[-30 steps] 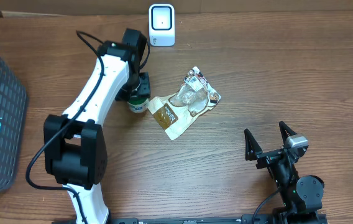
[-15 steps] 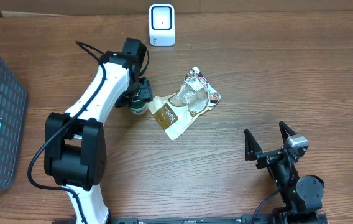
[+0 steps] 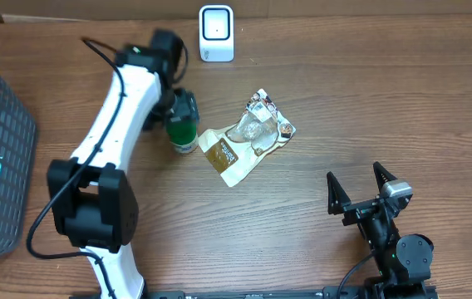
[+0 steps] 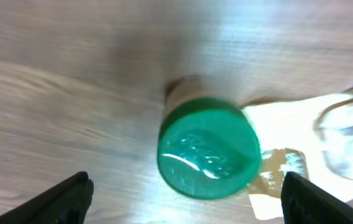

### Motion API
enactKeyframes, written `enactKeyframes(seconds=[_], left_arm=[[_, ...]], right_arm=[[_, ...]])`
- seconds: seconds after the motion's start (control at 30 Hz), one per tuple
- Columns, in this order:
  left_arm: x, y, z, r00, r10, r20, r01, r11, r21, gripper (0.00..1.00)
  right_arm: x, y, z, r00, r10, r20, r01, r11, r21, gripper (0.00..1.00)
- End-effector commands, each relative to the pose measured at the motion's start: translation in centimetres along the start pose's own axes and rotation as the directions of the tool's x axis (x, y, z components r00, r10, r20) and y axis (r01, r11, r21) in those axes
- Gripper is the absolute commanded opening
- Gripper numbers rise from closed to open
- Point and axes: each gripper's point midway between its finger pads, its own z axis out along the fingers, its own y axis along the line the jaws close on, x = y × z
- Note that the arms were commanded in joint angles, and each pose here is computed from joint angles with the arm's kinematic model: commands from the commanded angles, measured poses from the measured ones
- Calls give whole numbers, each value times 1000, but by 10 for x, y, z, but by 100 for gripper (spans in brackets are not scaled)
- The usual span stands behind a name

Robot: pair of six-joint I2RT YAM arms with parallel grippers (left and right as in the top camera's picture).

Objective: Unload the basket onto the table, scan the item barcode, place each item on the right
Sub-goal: 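Carry the jar to the scanner and set it down, then move the left gripper back over the basket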

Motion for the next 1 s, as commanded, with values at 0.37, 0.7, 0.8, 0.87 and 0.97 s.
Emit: enactKeyframes(seconds=[0.37, 0.7, 0.8, 0.87, 0.97], left_arm=[[-43, 55, -199, 929, -75, 361, 34, 993, 117, 88], [-29, 195, -271, 752, -387, 534, 357, 919, 164, 88], [-19, 249, -276, 675, -494, 549, 500, 852, 152, 86], [-11, 283, -271, 623, -570, 536, 594, 790, 151, 86], [1, 325, -254, 556, -675, 486, 707, 691, 151, 87]], right_arm=[[2, 1, 0, 1000, 3, 3, -3, 1000, -4, 100], [2, 1, 0, 1000, 3, 3, -3, 1000, -4, 100], [2, 1, 0, 1000, 3, 3, -3, 1000, -4, 100], [2, 1, 0, 1000, 3, 3, -3, 1000, -4, 100], [2, 1, 0, 1000, 3, 3, -3, 1000, -4, 100]])
